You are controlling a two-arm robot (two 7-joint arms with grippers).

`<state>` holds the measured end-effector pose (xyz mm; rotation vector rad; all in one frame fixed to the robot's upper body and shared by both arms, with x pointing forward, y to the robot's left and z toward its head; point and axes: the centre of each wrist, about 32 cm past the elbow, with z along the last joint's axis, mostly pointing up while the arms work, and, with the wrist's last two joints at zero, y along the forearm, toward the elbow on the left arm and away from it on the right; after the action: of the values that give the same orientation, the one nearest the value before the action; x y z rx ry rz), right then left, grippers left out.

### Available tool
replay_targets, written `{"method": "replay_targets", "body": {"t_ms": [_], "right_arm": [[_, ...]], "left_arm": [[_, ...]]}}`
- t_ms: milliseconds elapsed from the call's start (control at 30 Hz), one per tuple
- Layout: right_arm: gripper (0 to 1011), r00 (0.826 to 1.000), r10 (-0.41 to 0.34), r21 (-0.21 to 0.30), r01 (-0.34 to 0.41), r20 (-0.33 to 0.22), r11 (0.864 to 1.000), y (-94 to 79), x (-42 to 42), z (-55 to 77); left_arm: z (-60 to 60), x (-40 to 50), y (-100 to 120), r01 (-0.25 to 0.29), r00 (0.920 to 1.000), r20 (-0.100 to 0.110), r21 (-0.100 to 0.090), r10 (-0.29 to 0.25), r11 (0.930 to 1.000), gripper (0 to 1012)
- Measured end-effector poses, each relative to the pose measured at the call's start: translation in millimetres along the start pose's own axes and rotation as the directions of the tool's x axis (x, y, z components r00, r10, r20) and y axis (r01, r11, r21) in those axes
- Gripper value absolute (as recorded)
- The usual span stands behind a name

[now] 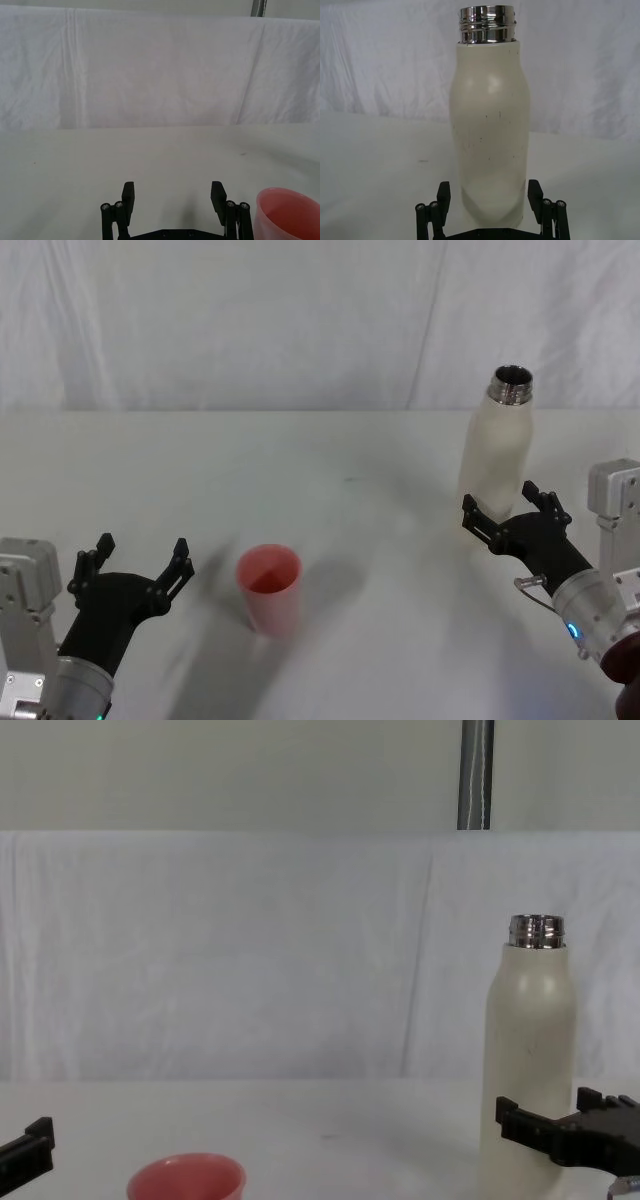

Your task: Grasp the thermos with one hand and pour water into the cup lid.

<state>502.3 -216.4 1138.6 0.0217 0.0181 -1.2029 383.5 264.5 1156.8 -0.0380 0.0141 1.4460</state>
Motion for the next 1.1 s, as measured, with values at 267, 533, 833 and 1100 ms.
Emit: {"method": "replay_targets", "body": {"t_ms": [267, 533, 833, 1100], "right_arm": [[1001, 1.0, 0.0, 0.002, 0.0, 0.003, 1.0, 9.2, 2.1, 2.0], [1001, 1.0, 0.003, 0.002, -0.003, 0.0, 1.0, 16.5, 2.2, 2.2], [1003, 1.0, 0.009, 0.0, -0.009, -0.008, 1.0, 25.4, 1.4, 1.2], [1003, 1.0, 0.01, -0.002, -0.01, -0.01, 1.0, 32.6, 2.6, 0.3]], "left_arm": [[0.0, 0.0, 0, 0.0, 1.0, 0.0, 0.0, 0.0, 1.0, 1001], [0.0, 0.0, 0, 0.0, 1.0, 0.0, 0.0, 0.0, 1.0, 1001], [0.0, 0.0, 0, 0.0, 1.0, 0.0, 0.0, 0.0, 1.0, 1001], [0.0, 0.0, 0, 0.0, 1.0, 0.0, 0.0, 0.0, 1.0, 1001]]}}
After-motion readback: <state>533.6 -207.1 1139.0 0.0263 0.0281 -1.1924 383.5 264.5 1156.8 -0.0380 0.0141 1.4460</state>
